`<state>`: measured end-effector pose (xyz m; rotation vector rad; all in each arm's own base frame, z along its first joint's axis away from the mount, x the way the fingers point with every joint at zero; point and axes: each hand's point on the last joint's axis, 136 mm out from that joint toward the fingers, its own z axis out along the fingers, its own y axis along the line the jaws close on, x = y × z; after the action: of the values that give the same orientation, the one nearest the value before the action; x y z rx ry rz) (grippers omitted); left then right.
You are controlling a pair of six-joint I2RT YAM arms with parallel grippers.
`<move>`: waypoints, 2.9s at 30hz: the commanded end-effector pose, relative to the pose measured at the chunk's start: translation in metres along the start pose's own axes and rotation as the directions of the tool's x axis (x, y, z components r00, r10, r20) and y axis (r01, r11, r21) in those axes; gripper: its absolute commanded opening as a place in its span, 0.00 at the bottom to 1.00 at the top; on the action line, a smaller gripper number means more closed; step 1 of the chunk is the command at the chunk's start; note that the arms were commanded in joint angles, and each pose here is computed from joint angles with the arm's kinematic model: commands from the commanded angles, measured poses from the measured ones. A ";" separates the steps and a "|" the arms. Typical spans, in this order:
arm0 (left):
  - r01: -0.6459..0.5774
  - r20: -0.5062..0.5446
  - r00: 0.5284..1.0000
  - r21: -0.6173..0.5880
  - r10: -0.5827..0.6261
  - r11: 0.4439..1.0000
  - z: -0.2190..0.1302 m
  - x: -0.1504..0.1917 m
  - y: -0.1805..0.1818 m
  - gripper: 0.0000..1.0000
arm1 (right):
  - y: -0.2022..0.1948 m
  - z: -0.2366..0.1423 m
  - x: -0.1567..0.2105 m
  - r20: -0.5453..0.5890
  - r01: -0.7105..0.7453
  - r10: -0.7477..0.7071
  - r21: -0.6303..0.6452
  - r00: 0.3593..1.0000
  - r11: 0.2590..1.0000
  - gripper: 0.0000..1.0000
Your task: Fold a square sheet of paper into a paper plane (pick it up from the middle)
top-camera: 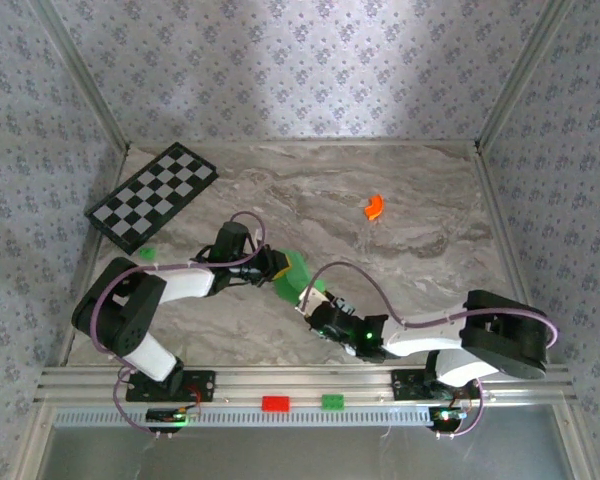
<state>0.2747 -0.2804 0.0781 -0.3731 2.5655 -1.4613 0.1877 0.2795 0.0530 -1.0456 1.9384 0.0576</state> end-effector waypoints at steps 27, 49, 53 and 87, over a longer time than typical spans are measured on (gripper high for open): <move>-0.021 -0.035 0.999 0.024 0.021 0.999 0.006 0.003 -0.008 0.10 | -0.002 0.022 0.005 -0.002 -0.105 0.105 0.037 0.994 0.994 0.17; -0.014 -0.026 1.000 0.017 0.015 1.000 0.006 0.002 -0.006 0.10 | 0.003 0.023 0.005 -0.007 -0.189 0.189 -0.034 0.982 0.981 0.01; -0.017 -0.010 1.000 0.003 0.017 1.000 0.002 -0.001 -0.006 0.26 | 0.005 0.025 0.006 -0.024 -0.262 0.261 -0.076 0.965 0.962 0.00; -0.014 0.054 0.998 -0.118 0.021 0.993 -0.026 -0.006 0.012 0.52 | 0.006 0.039 -0.001 -0.270 -0.762 0.729 -0.403 0.629 0.507 0.00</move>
<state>0.2689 -0.2495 0.0709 -0.4322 2.6350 -1.2652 0.2132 0.2955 0.0296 -0.4314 2.3485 1.0044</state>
